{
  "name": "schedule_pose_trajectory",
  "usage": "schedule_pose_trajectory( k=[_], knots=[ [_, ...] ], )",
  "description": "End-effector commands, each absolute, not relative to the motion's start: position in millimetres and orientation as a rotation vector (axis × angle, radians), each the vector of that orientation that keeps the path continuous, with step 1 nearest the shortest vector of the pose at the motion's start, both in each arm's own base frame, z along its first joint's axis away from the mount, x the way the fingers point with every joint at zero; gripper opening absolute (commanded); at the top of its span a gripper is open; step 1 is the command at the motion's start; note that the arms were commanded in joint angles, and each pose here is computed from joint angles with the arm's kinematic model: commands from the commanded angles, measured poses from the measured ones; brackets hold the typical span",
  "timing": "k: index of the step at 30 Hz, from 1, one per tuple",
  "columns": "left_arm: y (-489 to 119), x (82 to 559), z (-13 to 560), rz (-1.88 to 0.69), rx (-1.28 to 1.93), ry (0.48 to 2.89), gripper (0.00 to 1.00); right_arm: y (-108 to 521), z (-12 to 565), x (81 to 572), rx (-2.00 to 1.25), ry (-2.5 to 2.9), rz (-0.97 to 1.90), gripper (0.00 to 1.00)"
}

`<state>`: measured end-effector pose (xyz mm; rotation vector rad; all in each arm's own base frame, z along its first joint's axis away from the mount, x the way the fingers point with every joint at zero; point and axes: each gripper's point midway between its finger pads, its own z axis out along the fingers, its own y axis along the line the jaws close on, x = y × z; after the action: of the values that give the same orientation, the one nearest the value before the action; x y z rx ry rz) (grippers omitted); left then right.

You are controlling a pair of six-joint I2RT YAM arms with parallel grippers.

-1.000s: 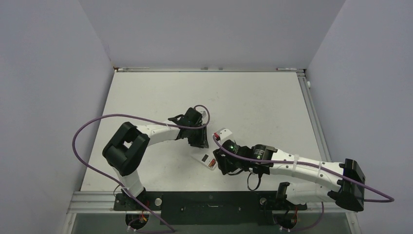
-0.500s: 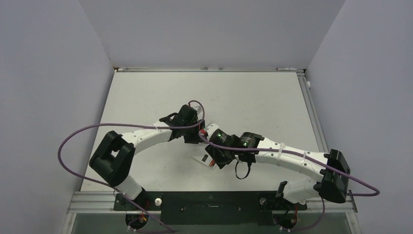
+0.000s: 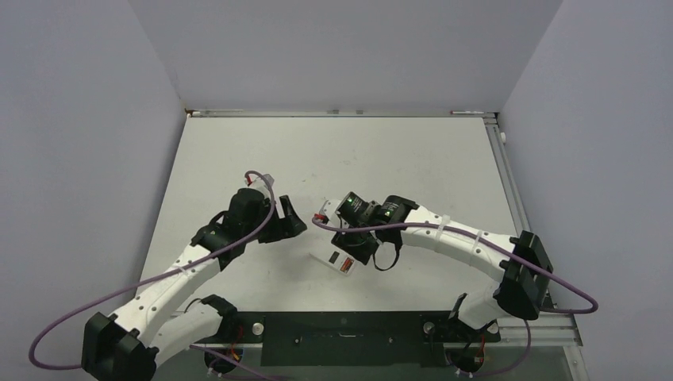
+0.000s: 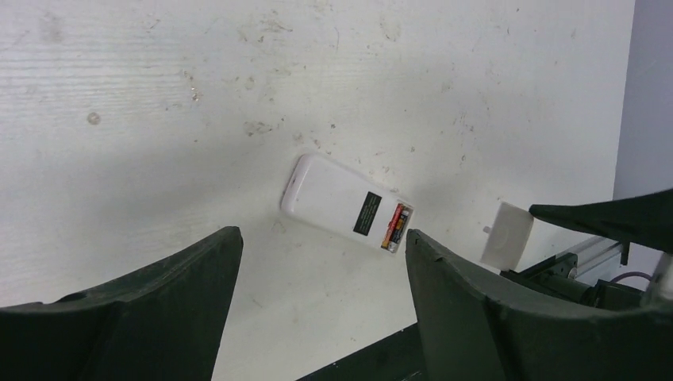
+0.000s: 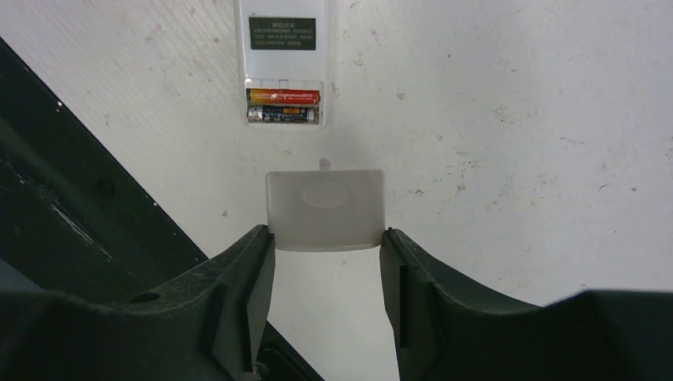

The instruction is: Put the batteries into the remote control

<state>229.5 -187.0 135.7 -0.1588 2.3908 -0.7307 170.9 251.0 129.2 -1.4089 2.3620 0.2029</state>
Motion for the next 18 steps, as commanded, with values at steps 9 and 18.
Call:
schedule_pose_trajectory(
  k=[9, 18],
  knots=[
    [-161, 201, 170, -0.755, -0.163, 2.331, 0.8, 272, 109, 164, -1.493, 2.402, 0.146, 0.09],
    [-143, 199, 205, -0.642, -0.049, 2.24, 0.85, 281, 95, 157, -1.468, 2.474, 0.139, 0.09]
  ],
)
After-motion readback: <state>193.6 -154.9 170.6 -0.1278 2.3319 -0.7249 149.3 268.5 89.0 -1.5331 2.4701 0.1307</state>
